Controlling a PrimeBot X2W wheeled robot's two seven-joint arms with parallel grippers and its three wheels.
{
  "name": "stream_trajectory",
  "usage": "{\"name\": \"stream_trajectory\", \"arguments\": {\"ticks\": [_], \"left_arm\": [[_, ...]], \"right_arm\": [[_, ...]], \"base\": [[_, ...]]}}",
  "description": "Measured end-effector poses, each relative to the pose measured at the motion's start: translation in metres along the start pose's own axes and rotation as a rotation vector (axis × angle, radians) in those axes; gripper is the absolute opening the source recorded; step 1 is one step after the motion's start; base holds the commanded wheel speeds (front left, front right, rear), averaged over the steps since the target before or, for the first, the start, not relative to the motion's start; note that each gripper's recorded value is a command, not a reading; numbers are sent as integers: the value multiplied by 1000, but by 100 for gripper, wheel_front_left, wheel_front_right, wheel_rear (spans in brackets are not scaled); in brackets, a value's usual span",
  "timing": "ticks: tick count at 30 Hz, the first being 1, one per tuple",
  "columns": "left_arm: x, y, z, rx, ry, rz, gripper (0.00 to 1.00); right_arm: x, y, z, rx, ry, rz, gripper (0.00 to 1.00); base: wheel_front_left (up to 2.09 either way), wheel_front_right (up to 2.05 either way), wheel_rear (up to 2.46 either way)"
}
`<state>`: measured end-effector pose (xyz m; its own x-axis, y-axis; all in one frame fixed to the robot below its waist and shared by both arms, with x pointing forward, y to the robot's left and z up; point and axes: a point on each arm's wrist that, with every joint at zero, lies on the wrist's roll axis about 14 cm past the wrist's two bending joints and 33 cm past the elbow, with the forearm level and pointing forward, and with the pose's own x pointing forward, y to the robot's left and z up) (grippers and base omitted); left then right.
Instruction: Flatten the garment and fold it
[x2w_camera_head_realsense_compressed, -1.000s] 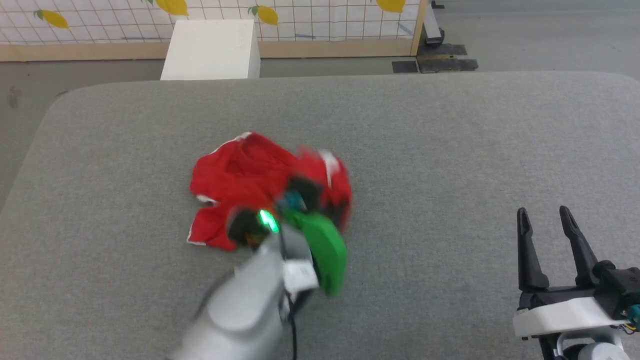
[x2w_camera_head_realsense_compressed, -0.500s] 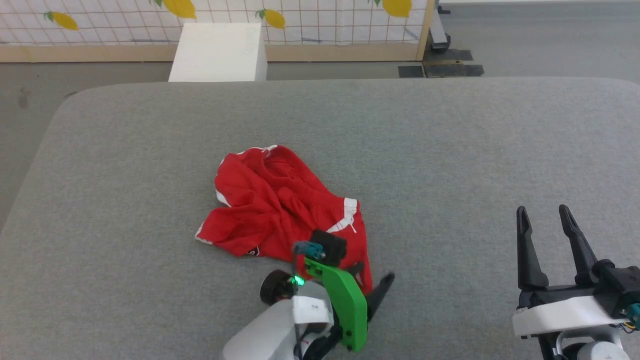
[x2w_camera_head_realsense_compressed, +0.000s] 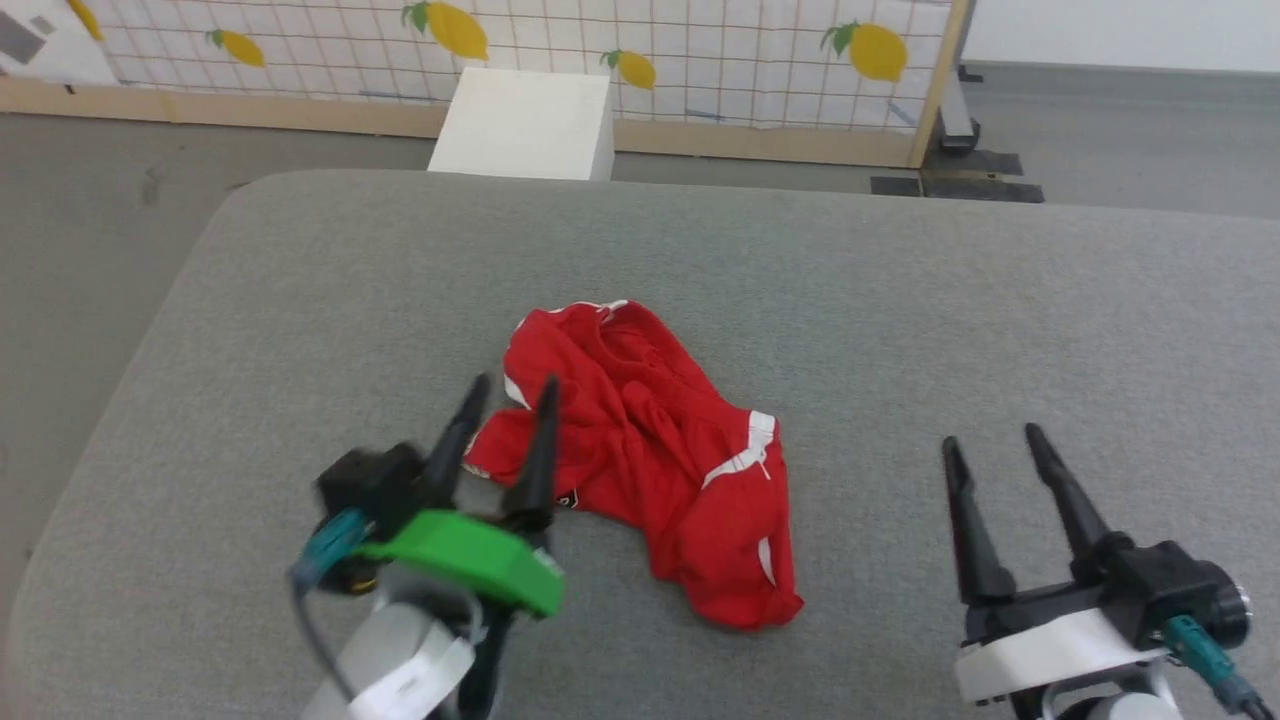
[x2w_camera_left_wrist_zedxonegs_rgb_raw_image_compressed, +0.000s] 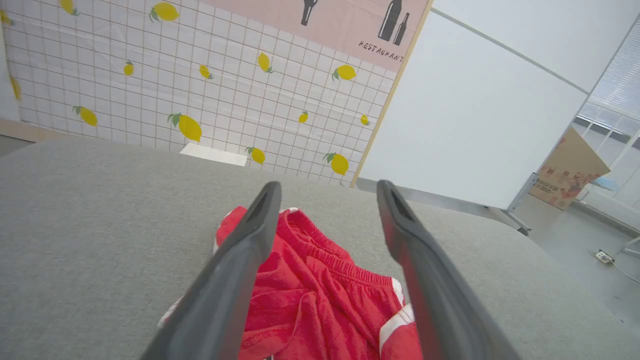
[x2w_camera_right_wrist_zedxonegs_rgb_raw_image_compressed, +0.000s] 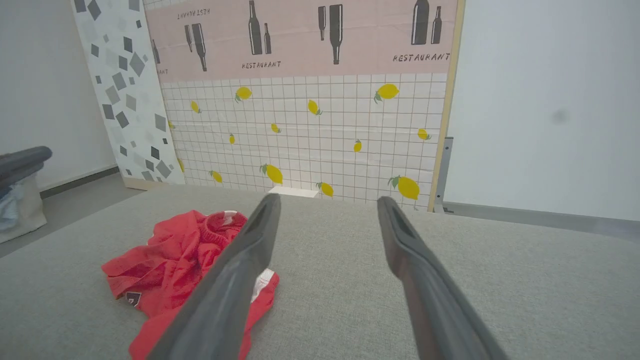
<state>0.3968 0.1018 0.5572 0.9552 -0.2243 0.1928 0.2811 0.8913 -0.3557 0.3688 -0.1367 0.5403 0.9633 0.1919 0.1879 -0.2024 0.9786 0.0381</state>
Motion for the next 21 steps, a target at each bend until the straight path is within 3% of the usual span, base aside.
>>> {"name": "stream_trajectory", "arguments": {"ticks": [5, 11, 21], "left_arm": [[-34, 37, 15, 80, -55, 95, 100], [-49, 61, 19, 146, -64, 169, 100], [-54, 83, 15, 169, -46, 237, 100]], "right_arm": [[11, 42, -16, 26, 74, 126, 100], [21, 84, -60, 26, 341, 261, 100], [23, 99, -127, -55, 782, 344, 100]], "base": [[0, 0, 0], [0, 0, 0], [0, 0, 0]]}}
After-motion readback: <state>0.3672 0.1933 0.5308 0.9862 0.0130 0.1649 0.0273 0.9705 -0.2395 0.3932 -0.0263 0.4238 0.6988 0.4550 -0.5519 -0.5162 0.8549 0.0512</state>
